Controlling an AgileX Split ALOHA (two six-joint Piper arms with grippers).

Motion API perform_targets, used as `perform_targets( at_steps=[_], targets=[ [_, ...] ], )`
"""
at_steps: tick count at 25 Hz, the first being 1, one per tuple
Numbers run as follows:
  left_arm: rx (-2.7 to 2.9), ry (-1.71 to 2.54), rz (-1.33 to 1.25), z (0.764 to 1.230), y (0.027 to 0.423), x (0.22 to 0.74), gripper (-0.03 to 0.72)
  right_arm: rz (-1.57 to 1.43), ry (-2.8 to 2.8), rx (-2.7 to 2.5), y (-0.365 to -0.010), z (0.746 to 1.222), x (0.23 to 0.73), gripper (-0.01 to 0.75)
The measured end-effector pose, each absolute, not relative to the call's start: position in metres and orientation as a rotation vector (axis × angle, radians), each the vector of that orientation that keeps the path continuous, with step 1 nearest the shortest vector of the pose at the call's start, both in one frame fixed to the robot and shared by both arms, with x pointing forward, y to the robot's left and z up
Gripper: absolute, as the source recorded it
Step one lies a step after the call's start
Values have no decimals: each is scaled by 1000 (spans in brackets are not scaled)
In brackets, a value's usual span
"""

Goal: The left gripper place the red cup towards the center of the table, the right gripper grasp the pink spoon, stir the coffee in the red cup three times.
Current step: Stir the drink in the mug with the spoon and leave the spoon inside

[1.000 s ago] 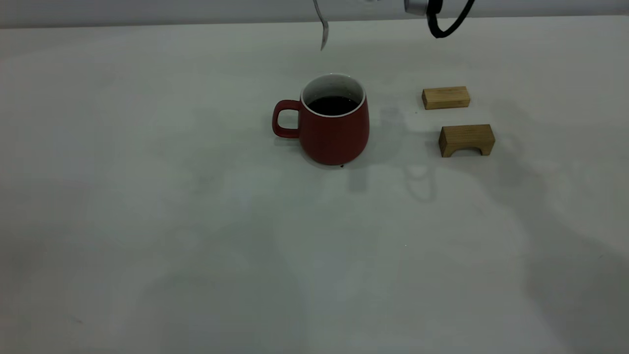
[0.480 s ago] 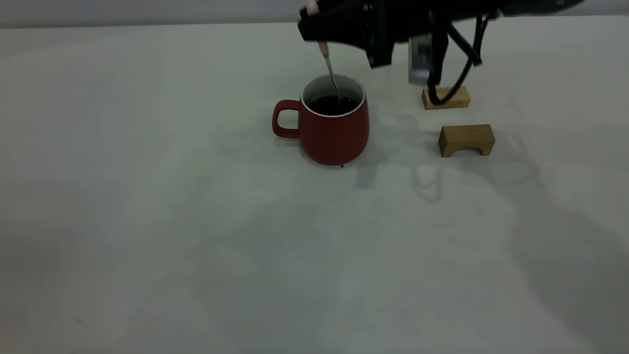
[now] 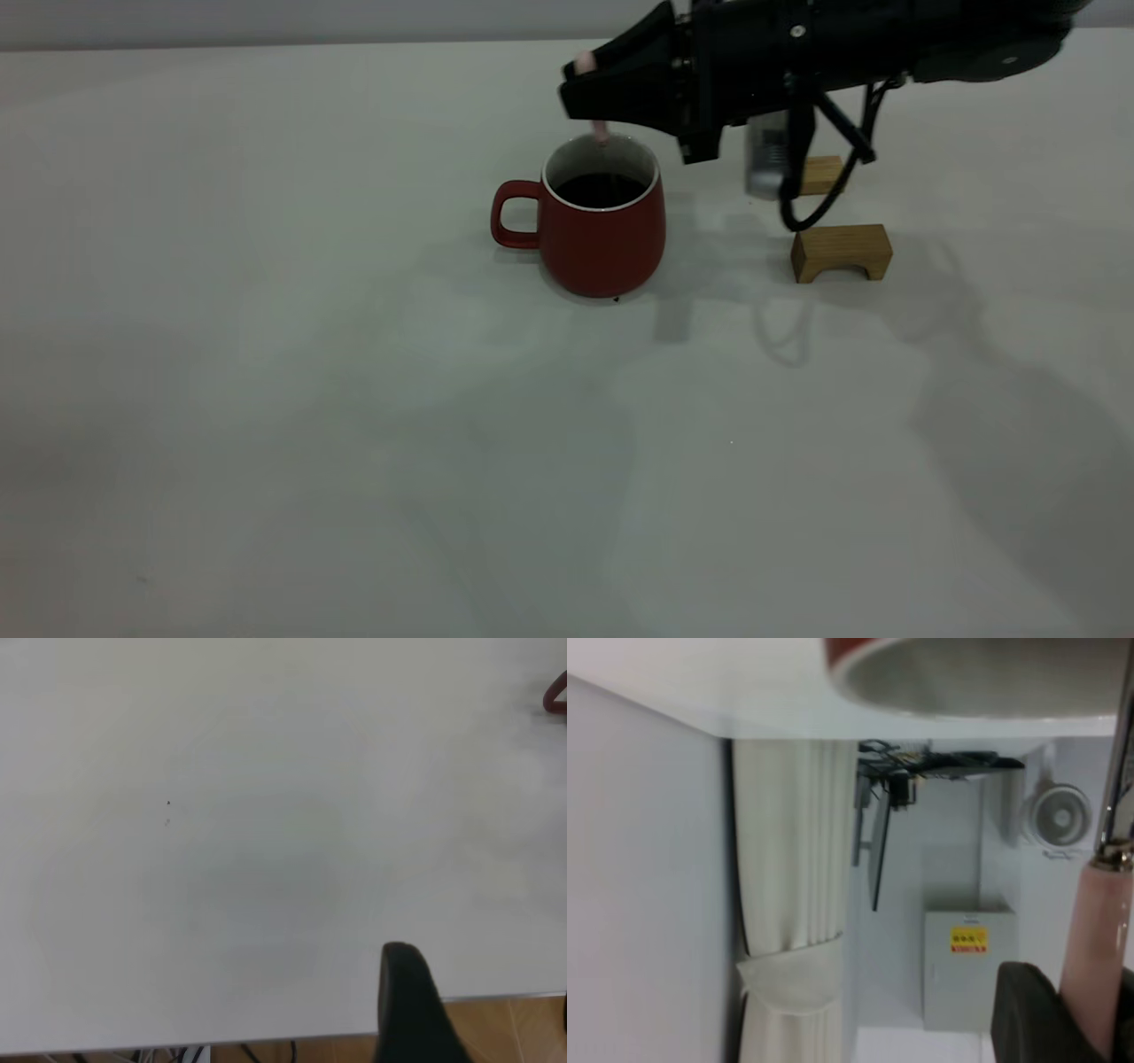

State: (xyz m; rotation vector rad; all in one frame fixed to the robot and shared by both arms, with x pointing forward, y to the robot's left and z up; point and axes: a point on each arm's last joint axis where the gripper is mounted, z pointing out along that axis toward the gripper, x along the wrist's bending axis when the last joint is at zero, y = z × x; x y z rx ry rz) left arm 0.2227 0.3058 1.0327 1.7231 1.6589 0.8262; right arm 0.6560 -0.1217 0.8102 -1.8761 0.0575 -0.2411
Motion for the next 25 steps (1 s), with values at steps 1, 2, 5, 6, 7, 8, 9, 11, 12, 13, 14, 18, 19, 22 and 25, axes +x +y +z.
perform_targets(
  at_steps=[1,2,5,6,7,8,9,11,12,13,14,18,19,22,25],
  targets=[
    [1723,1659,826,1033,306,223,482,-232,53,-1867,-119,807,657,133],
    [1723,1659,826,1033,306,223,482,-225,45,-1859,-115,803,659,133],
    [1723,1659,826,1033,306,223,482,-237,17,-1845,-108,796,669,133],
    [1723,1659,826,1033,306,223,482,-250,7,-1840,-107,797,673,133],
    [1723,1659,826,1033,306,223,482,-261,1,-1834,-106,798,676,133],
    [1723,1659,826,1033,306,223,482,-273,-1,-1830,-108,800,679,133],
    [1723,1659,826,1033,306,223,482,-278,0,-1825,-110,801,680,133],
    [1723,1659,826,1033,306,223,482,-283,20,-1828,-118,800,682,133],
    [1723,1659,826,1033,306,223,482,-280,38,-1832,-123,799,681,133],
    [1723,1659,826,1033,306,223,482,-270,58,-1842,-127,797,677,133],
    [1723,1659,826,1033,306,223,482,-261,78,-1852,-131,796,673,133],
    [1723,1659,826,1033,306,223,482,-226,91,-1868,-128,797,661,133],
    [1723,1659,826,1033,306,223,482,-221,80,-1868,-124,797,660,133],
    [1723,1659,826,1033,306,223,482,-227,25,-1852,-108,799,664,133],
    [1723,1659,826,1033,306,223,482,-254,-2,-1837,-103,799,673,133]
  ],
)
